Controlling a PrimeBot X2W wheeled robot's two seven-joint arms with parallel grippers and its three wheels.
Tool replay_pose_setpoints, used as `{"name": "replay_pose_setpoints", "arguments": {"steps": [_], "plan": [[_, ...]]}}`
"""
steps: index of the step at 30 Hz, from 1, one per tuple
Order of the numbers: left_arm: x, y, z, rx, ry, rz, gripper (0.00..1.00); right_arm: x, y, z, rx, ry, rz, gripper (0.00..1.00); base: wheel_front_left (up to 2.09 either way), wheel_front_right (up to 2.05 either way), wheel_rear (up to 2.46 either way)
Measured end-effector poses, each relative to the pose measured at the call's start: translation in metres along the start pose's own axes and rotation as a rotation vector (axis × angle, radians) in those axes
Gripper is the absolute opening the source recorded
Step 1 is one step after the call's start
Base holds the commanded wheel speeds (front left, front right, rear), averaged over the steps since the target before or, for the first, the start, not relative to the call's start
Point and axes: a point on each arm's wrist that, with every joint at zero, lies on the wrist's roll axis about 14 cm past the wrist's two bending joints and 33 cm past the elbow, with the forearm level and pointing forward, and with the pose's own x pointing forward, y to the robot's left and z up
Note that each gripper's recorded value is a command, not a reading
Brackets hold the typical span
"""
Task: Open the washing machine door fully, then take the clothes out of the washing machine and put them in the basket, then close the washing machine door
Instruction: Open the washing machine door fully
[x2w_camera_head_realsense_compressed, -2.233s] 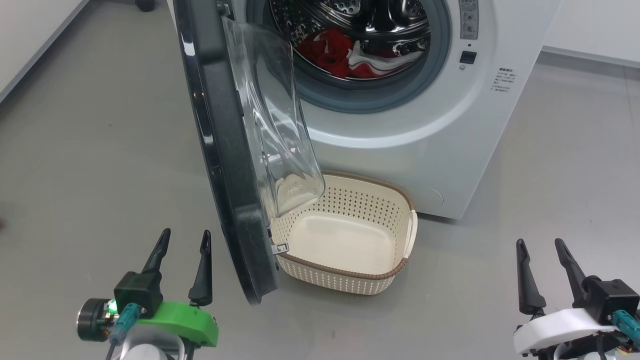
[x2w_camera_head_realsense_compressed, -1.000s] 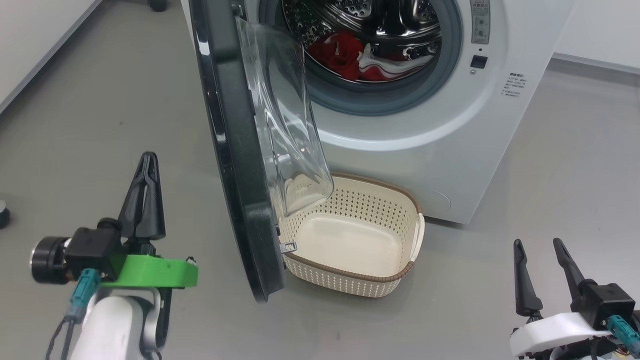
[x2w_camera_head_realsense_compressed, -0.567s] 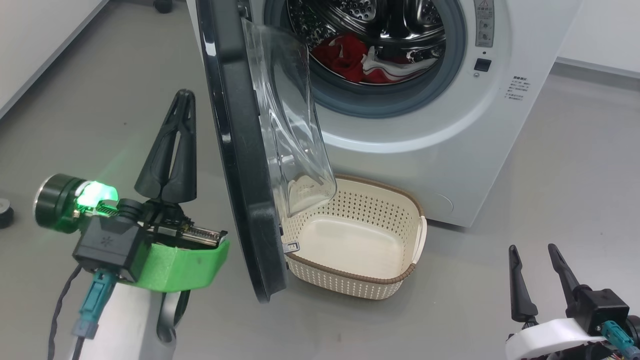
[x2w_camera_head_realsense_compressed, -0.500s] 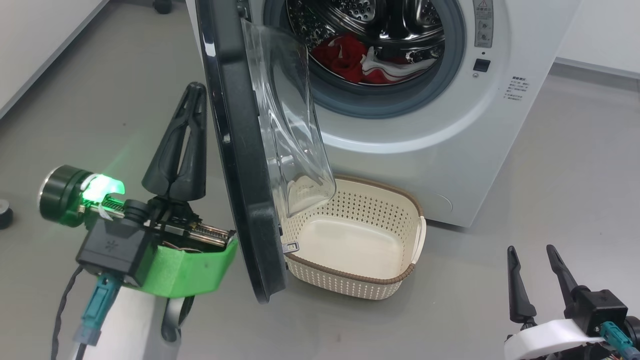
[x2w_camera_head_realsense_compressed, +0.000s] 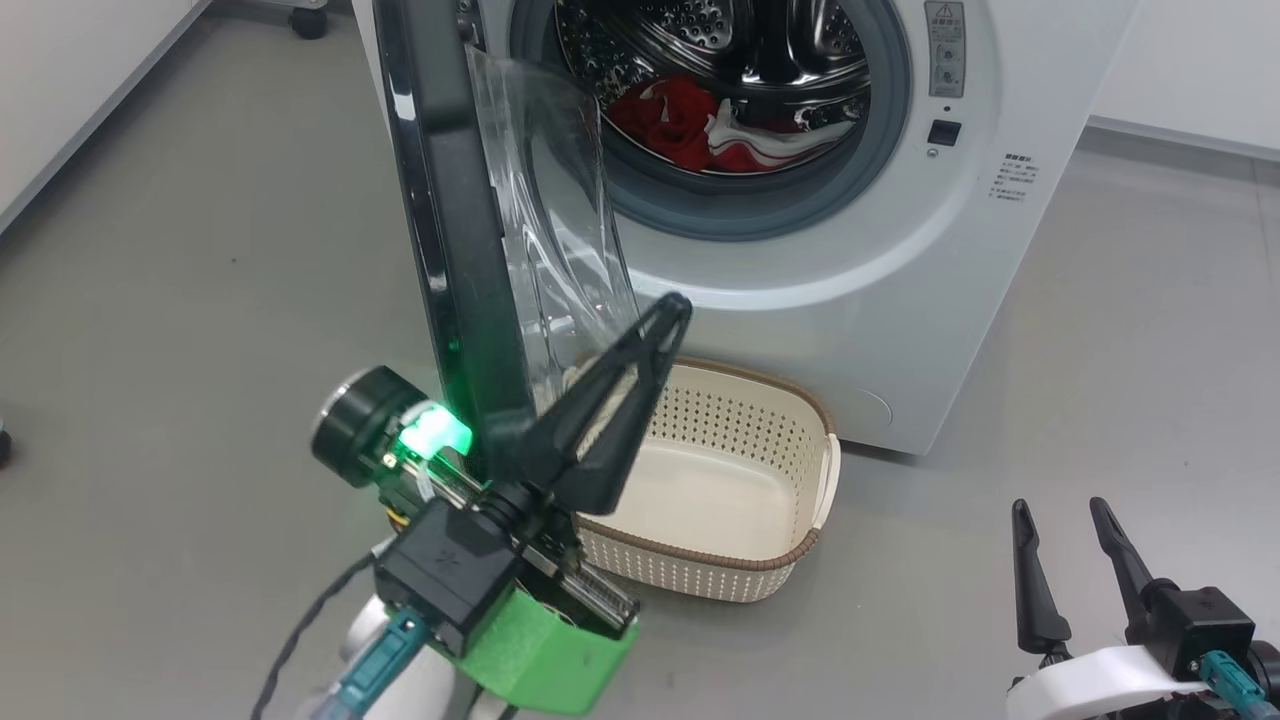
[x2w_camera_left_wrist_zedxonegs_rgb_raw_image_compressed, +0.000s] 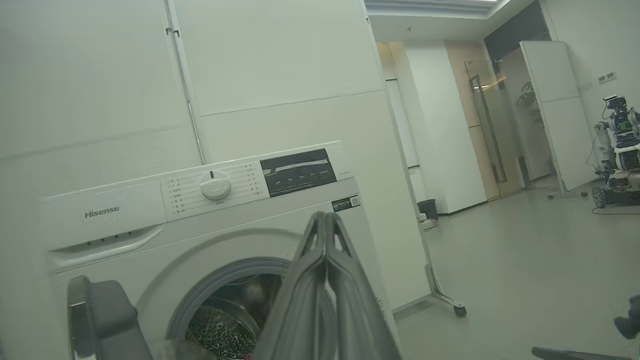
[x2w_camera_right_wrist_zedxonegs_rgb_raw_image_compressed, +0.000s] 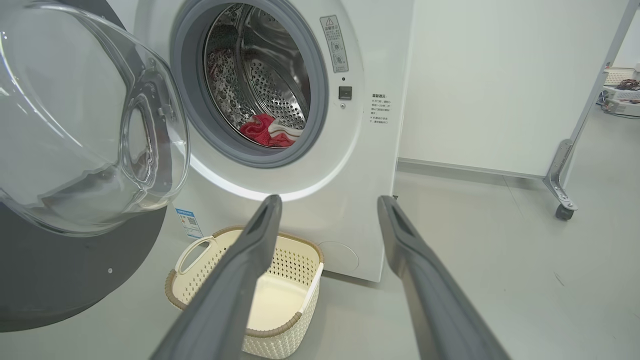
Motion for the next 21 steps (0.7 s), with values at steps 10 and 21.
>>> {"name": "replay_pose_setpoints", "arguments": {"steps": [10,21], "plan": [[-0.043,-0.029,-0.081,-0.201,0.330,0.016,0.00,-0.002,-0.005,-0.004,0.007,0.010,-0.012,1.00,0.00,0.00,0.00],[-0.075,-0.008,-0.125,-0.204,0.505,0.141,0.00,-0.001,-0.011,-0.007,0.009,0.018,-0.024,1.00,0.00,0.00,0.00]]}}
